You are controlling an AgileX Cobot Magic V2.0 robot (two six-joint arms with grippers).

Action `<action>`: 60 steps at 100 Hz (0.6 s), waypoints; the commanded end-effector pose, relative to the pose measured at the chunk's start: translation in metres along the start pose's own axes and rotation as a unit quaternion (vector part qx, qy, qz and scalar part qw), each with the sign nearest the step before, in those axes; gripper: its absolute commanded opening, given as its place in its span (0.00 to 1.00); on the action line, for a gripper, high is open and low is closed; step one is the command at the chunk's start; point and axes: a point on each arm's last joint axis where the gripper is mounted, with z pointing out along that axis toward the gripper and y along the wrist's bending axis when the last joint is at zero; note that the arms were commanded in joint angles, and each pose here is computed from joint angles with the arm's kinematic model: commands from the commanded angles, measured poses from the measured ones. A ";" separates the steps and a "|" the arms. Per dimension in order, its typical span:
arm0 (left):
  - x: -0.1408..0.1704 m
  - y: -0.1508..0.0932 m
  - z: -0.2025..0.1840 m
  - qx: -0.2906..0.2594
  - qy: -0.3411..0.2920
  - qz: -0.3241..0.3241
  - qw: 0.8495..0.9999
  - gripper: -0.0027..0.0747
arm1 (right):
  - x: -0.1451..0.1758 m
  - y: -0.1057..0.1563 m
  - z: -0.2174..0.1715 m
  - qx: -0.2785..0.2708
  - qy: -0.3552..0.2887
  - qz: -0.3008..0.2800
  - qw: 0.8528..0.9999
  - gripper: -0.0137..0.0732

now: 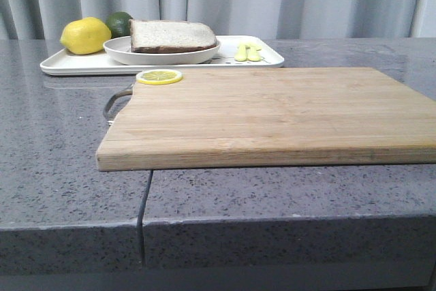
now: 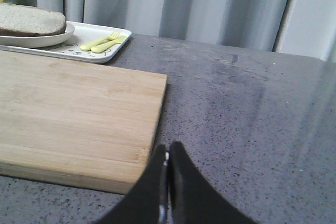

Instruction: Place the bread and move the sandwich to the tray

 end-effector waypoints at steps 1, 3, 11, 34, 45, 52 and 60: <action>-0.004 0.000 -0.002 -0.001 -0.048 -0.004 0.999 0.01 | -0.008 -0.001 -0.002 0.005 -0.054 -0.002 0.999 0.08; -0.004 0.000 -0.002 -0.001 -0.048 -0.004 0.999 0.01 | -0.008 -0.001 -0.002 0.005 -0.054 -0.002 0.999 0.08; -0.004 0.000 -0.002 -0.001 -0.048 -0.004 0.999 0.01 | -0.008 -0.001 -0.002 0.005 -0.051 -0.002 0.999 0.08; -0.004 0.000 -0.002 -0.001 -0.048 -0.004 0.999 0.01 | -0.008 -0.001 -0.002 0.005 -0.050 -0.002 0.999 0.08; -0.004 0.000 -0.002 -0.001 -0.048 -0.004 0.999 0.01 | -0.008 -0.001 -0.002 0.005 -0.050 -0.002 0.999 0.08; -0.004 0.000 -0.002 -0.001 -0.048 -0.004 0.999 0.01 | -0.008 -0.001 -0.002 0.005 -0.050 -0.002 0.999 0.08; -0.004 0.000 -0.002 -0.001 -0.048 -0.004 0.999 0.01 | -0.008 -0.001 -0.002 0.005 -0.050 -0.002 0.999 0.08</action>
